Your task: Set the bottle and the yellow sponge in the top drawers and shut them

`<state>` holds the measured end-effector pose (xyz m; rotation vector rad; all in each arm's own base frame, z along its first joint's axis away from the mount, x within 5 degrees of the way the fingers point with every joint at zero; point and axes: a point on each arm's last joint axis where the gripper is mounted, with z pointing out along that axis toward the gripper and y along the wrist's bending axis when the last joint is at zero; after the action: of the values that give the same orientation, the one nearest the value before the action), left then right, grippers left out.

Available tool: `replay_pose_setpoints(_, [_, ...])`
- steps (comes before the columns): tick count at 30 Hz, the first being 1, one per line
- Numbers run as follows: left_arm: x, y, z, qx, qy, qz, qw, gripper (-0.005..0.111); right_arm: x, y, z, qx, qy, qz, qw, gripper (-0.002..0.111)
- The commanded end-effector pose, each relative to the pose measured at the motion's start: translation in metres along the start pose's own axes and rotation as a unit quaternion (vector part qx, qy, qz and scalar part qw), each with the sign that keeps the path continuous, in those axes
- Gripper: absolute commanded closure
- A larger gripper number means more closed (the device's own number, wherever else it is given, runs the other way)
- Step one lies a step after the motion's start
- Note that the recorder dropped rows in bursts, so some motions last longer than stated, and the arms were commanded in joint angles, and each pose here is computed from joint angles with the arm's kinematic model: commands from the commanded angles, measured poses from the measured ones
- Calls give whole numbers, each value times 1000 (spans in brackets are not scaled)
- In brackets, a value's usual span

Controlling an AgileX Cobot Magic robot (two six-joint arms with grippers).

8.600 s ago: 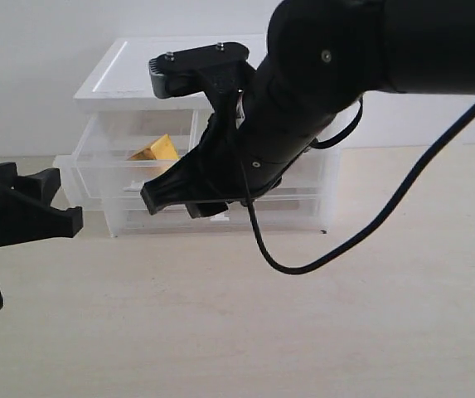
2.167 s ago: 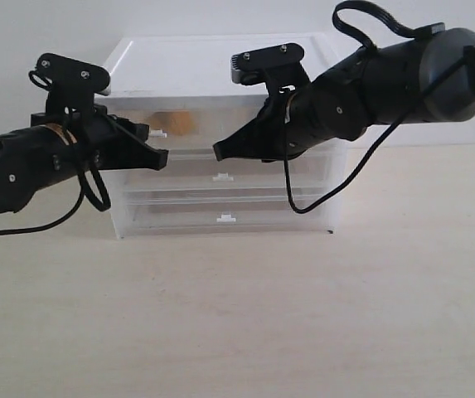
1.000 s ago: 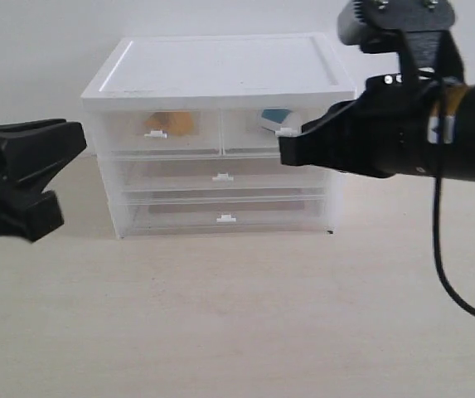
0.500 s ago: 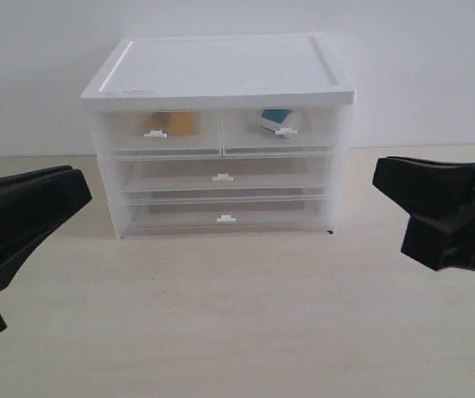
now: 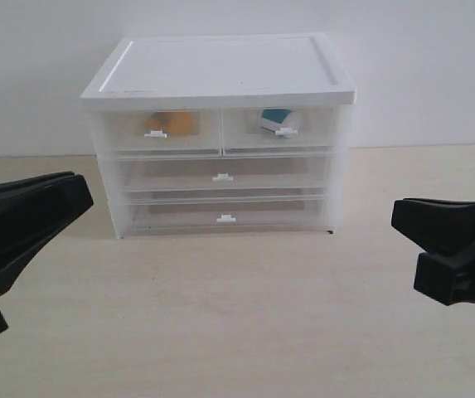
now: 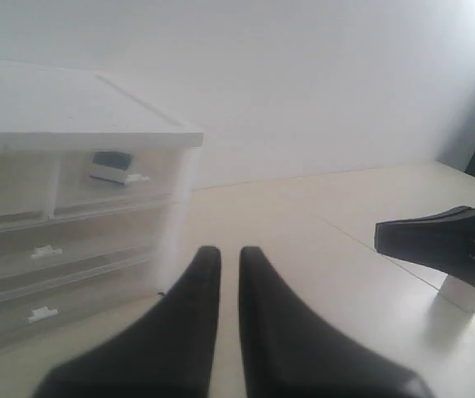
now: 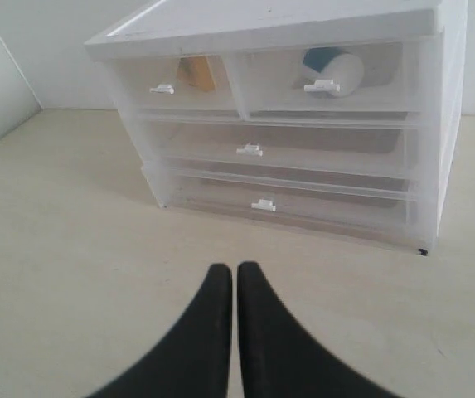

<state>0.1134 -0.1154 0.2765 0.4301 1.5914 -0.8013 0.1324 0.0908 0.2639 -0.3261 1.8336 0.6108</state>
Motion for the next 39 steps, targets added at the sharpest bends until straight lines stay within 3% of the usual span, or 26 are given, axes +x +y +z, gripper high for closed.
replay_pose_setpoints(1, [-1, -1, -4, 2, -3, -7, 1000, 99, 1, 0, -1, -1, 1, -2, 1000, 108])
replay_pose_setpoints(4, [-14, 18, -27, -66, -36, -56, 996, 99, 1, 0, -1, -1, 1, -2, 1000, 108])
replay_pose_setpoints(6, [-4, 33, -43, -120, -45, -76, 989, 99, 1, 0, -1, -2, 0, -2, 1000, 108])
replay_pose_setpoints(10, [28, 52, -84, -209, -128, -109, 963, 99, 1, 0, -1, -2, 0, -2, 1000, 108])
replay_pose_setpoints(12, [41, 54, -98, -232, -168, -117, 951, 99, 1, 0, -1, -2, 0, -2, 1000, 108])
replay_pose_setpoints(15, [39, 51, -110, -243, -219, -105, 939, 99, 1, 0, -1, -2, 0, -2, 1000, 108])
replay_pose_setpoints(18, [44, 50, -119, -271, -227, -101, 930, 99, 1, 0, -1, -2, 0, -2, 1000, 108])
replay_pose_setpoints(23, [50, 56, -121, -327, -199, -98, 919, 99, 1, 0, -1, -2, -1, -2, 1000, 108])
replay_pose_setpoints(31, [65, 60, -120, -375, -59, 36, 924, 99, 1, 1, -1, -3, -3, -1, 1000, 108])
replay_pose_setpoints(35, [77, 62, -121, -386, 18, 57, 921, 99, 1, 1, -1, -3, -3, -1, 1000, 108])
replay_pose_setpoints(39, [78, 62, -122, -388, 32, 73, 918, 99, 1, 1, -1, -3, -3, 0, 1000, 108])
